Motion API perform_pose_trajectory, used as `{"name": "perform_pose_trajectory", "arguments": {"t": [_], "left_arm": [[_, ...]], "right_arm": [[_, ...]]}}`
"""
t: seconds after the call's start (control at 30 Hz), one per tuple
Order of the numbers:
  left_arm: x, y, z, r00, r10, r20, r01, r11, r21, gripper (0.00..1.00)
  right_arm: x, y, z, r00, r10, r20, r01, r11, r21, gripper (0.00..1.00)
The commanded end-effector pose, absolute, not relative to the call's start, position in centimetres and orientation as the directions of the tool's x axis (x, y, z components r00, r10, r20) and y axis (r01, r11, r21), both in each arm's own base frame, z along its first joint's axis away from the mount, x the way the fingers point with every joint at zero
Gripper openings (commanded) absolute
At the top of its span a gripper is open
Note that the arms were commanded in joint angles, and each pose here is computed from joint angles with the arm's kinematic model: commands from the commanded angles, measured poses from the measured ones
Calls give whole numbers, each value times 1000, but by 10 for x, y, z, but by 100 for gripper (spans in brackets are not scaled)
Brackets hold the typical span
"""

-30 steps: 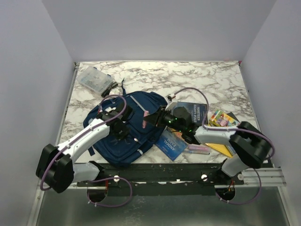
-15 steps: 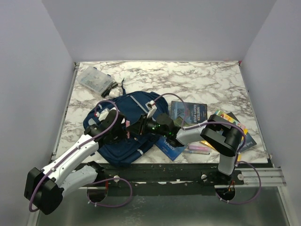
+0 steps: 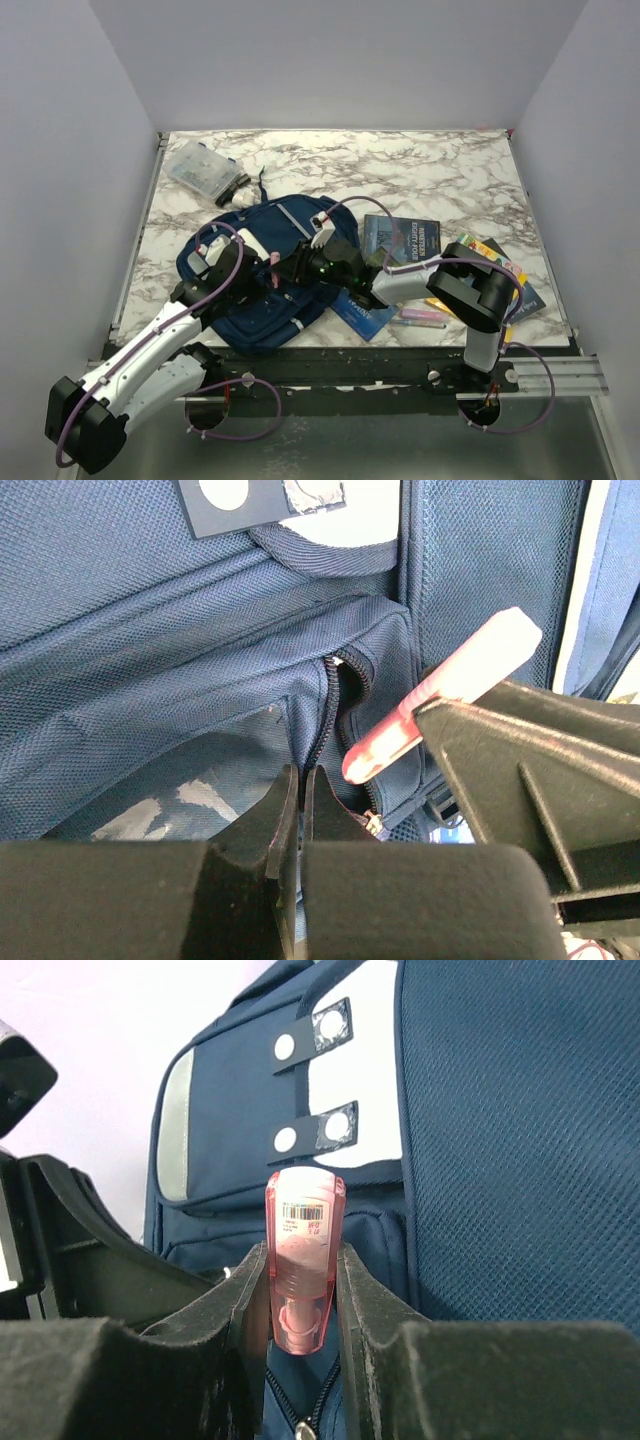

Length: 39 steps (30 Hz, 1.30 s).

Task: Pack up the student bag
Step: Place the stationery in the student bag.

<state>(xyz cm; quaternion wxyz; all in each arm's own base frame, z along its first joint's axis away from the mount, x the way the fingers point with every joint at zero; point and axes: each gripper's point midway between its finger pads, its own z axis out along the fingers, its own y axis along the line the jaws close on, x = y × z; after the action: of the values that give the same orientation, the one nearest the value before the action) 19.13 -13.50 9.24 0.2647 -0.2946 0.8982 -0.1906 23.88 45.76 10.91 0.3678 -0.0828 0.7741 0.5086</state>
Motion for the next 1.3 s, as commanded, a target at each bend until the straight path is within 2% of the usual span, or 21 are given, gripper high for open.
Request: {"name": "perform_pose_trajectory", "arguments": {"t": [0.0, 0.1, 0.23, 0.3, 0.33, 0.4, 0.53, 0.57, 0.77, 0.87, 0.97, 1.1, 1.27], "left_arm": [[195, -147, 104, -684, -642, -347, -390, 724, -569, 0], [197, -149, 108, -684, -639, -352, -377, 723, -580, 0], [199, -152, 112, -687, -635, -353, -364, 721, -589, 0], [200, -152, 112, -685, -636, -354, -363, 720, -592, 0], [200, -152, 112, -683, -637, -356, -362, 719, -593, 0], [200, -151, 112, -678, -641, -360, -362, 718, -595, 0], [199, -149, 111, -674, -643, -364, -358, 715, -600, 0], [199, -149, 112, -673, -643, -366, -354, 715, -603, 0], [195, -154, 113, -692, -633, -347, -340, 710, -617, 0], [195, -152, 109, -689, -635, -350, -343, 710, -615, 0], [193, -151, 108, -686, -638, -349, -345, 708, -617, 0], [195, -151, 110, -681, -640, -356, -338, 706, -622, 0], [195, -153, 113, -690, -632, -353, -329, 708, -625, 0]], "right_arm": [[251, 455, 102, -673, 220, -706, -527, 528, 667, 17], [244, 459, 93, -687, 149, -711, -552, 530, 644, 17], [211, 460, 80, -752, 99, -652, -528, 501, 685, 25], [196, 460, 82, -806, 107, -582, -482, 451, 751, 35], [191, 460, 84, -827, 101, -553, -462, 439, 771, 44], [189, 459, 86, -853, 84, -515, -425, 461, 779, 56], [193, 449, 102, -867, 86, -490, -404, 451, 795, 74], [196, 445, 102, -874, 72, -481, -399, 458, 794, 74], [226, 433, 119, -830, 47, -556, -473, 467, 747, 73], [240, 431, 118, -817, 38, -576, -500, 453, 739, 60], [252, 434, 124, -806, 27, -592, -526, 427, 736, 56], [249, 447, 117, -826, -14, -563, -526, 375, 763, 46], [236, 449, 105, -861, -12, -509, -486, 314, 815, 43]]}}
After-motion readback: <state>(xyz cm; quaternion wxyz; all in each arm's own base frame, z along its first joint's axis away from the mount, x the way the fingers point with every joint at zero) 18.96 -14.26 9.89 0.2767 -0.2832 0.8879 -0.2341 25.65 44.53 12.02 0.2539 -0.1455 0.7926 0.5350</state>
